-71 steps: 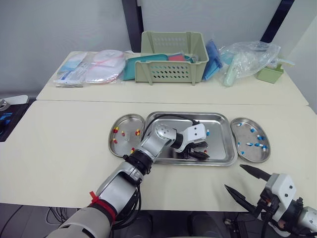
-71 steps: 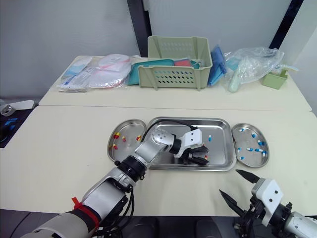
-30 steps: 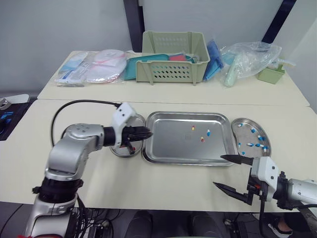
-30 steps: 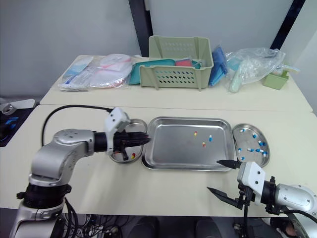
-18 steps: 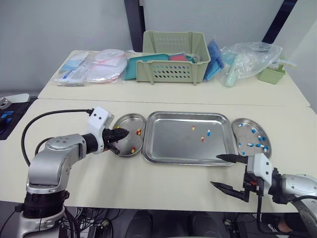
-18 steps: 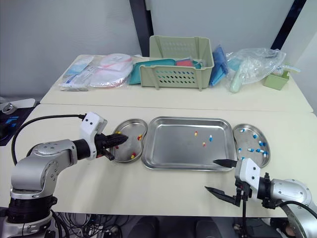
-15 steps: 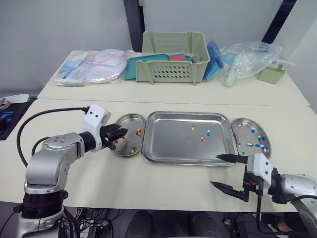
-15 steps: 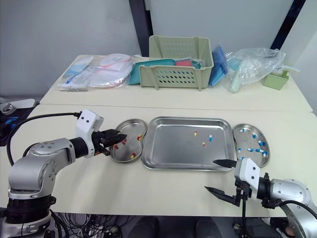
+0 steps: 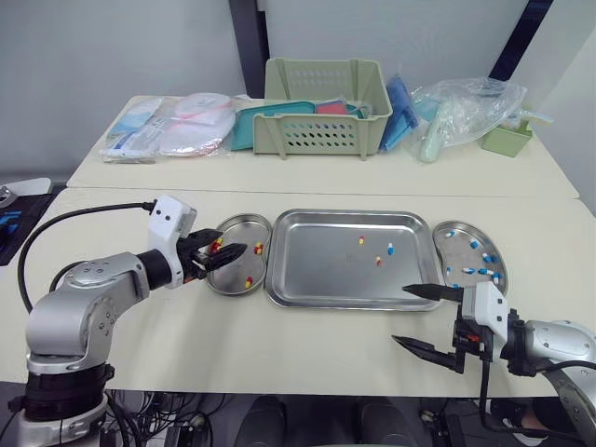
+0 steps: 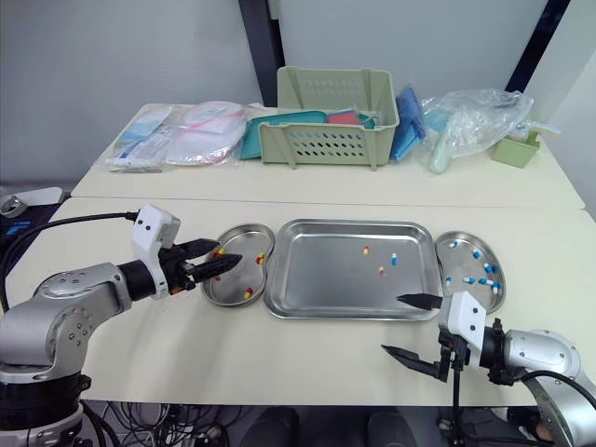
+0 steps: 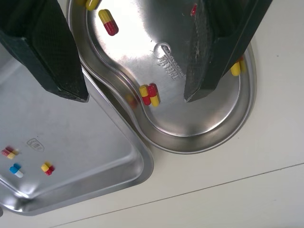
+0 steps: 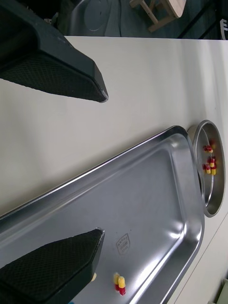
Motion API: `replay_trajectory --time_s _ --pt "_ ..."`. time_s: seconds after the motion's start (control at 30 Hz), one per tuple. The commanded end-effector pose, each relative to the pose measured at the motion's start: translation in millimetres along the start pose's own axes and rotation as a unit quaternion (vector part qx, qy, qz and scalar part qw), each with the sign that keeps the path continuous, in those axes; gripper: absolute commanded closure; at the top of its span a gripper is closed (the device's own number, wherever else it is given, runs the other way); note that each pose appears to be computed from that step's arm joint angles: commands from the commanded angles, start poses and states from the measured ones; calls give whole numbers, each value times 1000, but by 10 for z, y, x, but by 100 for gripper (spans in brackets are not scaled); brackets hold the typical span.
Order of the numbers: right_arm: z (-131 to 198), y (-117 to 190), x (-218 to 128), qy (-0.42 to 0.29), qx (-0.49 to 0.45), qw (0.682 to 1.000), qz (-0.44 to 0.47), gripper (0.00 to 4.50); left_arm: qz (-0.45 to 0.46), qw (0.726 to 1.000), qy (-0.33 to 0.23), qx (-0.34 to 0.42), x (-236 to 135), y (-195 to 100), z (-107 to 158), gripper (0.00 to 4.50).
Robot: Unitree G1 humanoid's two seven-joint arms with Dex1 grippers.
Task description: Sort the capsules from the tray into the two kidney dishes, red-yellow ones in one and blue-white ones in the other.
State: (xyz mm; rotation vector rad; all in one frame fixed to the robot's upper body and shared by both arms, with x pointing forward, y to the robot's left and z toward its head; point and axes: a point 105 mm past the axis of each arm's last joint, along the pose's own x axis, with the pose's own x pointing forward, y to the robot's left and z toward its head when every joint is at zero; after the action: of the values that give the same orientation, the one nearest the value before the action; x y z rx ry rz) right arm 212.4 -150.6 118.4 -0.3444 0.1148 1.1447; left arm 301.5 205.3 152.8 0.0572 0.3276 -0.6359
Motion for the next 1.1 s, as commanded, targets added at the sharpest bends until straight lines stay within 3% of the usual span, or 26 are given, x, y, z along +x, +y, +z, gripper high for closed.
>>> replay_trajectory --time_s 0.03,0.2,0.37,0.4,0.63,0.9,1.1 --pt "65 -2 15 -11 -10 1000 0 0 -21 999 -30 7 -115 -38 110 121" --pt "56 5 12 -10 -10 1000 -4 0 -39 998 -55 -6 -170 -68 113 121" --pt "92 -20 -35 -9 -16 1000 -18 0 -50 997 -56 10 -243 -82 56 6" --pt "102 -35 -63 -8 -16 1000 -25 0 -46 997 -60 22 -256 -74 67 3" --pt "109 -213 -398 20 0 996 -92 0 -3 995 -83 53 -424 83 101 3" --pt "3 -557 -1217 113 -3 975 -193 0 108 991 -46 68 -929 564 -275 3" --pt "-171 -634 -1610 169 6 961 -217 0 179 981 -33 65 -1189 834 -530 3"
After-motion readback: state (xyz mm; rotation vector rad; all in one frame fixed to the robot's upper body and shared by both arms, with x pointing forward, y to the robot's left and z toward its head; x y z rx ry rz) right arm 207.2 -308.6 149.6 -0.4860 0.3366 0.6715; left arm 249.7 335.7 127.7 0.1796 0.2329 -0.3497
